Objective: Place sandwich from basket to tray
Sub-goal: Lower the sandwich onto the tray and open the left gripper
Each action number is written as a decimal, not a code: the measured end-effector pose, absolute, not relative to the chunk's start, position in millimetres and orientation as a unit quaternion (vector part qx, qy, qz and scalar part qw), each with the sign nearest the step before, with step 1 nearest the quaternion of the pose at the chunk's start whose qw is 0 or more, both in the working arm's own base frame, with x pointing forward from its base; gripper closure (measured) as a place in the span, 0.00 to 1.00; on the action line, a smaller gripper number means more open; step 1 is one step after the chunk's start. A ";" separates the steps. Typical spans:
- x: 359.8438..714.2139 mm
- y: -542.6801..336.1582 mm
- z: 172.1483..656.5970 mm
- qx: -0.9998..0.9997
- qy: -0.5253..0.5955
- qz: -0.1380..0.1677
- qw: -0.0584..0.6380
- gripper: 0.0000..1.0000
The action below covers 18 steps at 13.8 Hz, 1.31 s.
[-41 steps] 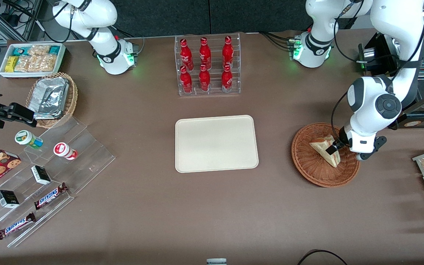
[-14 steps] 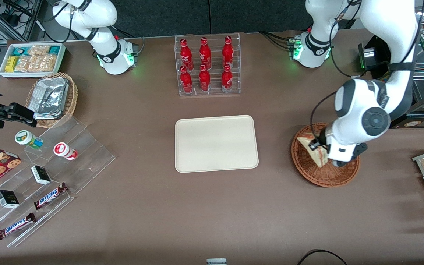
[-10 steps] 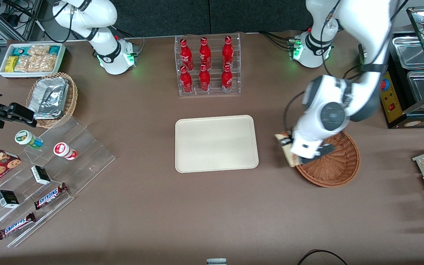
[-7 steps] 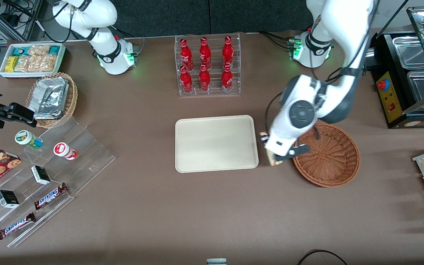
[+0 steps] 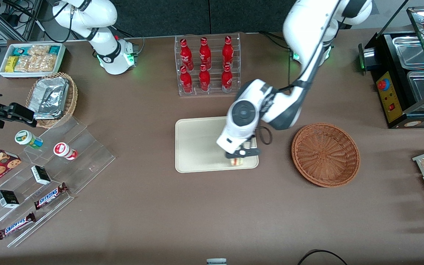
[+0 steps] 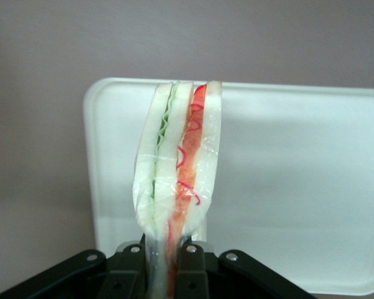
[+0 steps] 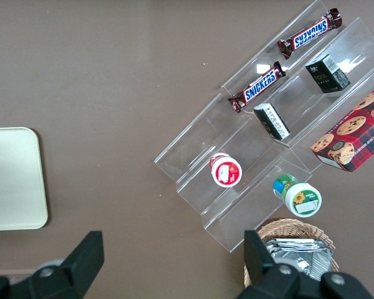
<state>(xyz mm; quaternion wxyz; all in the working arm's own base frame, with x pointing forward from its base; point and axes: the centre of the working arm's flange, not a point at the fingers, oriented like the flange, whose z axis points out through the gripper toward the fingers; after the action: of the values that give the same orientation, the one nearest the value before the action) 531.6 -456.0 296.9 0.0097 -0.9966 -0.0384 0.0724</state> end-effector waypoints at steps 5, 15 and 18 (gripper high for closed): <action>506.2 -506.1 248.5 -0.996 -0.021 0.084 0.025 0.85; 501.6 -514.5 228.3 -0.995 -0.020 0.090 0.034 0.30; 506.1 -514.1 233.3 -0.996 -0.020 0.085 0.031 0.01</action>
<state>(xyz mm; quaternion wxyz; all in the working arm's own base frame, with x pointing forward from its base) 506.1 -514.1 233.3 0.0307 -0.9957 -0.0204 0.0847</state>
